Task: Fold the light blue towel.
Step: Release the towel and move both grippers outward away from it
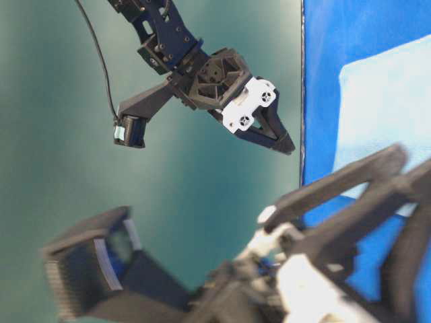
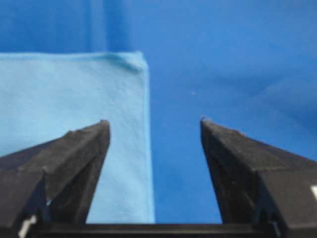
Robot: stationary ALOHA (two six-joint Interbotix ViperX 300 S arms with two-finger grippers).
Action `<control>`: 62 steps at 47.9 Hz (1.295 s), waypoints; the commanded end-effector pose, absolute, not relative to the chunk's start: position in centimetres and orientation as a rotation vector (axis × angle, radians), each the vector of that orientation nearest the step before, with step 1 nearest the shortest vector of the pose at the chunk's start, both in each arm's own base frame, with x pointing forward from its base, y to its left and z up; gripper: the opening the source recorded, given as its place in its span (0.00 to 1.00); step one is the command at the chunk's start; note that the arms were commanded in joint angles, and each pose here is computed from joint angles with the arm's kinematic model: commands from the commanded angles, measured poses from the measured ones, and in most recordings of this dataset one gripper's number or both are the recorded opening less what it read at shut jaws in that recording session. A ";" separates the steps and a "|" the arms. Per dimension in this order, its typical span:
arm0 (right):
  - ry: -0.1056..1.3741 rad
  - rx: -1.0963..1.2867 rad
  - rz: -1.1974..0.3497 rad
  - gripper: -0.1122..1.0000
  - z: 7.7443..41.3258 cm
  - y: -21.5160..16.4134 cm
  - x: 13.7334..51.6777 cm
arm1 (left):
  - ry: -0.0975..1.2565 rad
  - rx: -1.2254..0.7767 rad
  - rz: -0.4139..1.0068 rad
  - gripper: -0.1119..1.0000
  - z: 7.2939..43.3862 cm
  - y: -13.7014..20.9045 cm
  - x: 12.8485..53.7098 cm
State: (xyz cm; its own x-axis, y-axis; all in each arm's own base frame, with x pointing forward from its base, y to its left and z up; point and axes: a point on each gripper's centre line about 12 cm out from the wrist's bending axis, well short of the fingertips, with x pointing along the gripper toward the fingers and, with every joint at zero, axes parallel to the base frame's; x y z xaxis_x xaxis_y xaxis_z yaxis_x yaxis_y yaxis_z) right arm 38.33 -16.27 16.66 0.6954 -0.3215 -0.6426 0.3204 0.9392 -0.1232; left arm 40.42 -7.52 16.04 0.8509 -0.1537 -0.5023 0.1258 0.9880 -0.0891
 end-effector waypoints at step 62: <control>0.429 0.092 -0.281 0.64 22.4 -8.6 27.4 | 0.274 -0.005 0.175 0.72 22.2 5.6 32.3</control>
State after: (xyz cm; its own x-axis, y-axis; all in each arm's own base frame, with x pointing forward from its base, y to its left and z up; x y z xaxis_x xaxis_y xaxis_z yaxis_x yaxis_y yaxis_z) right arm 26.67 -7.89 21.71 0.8706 -0.2330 -0.4334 0.2706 0.9623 0.0262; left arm 31.56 5.18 21.14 0.9393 0.1597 -0.3036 -0.1631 0.9865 0.0142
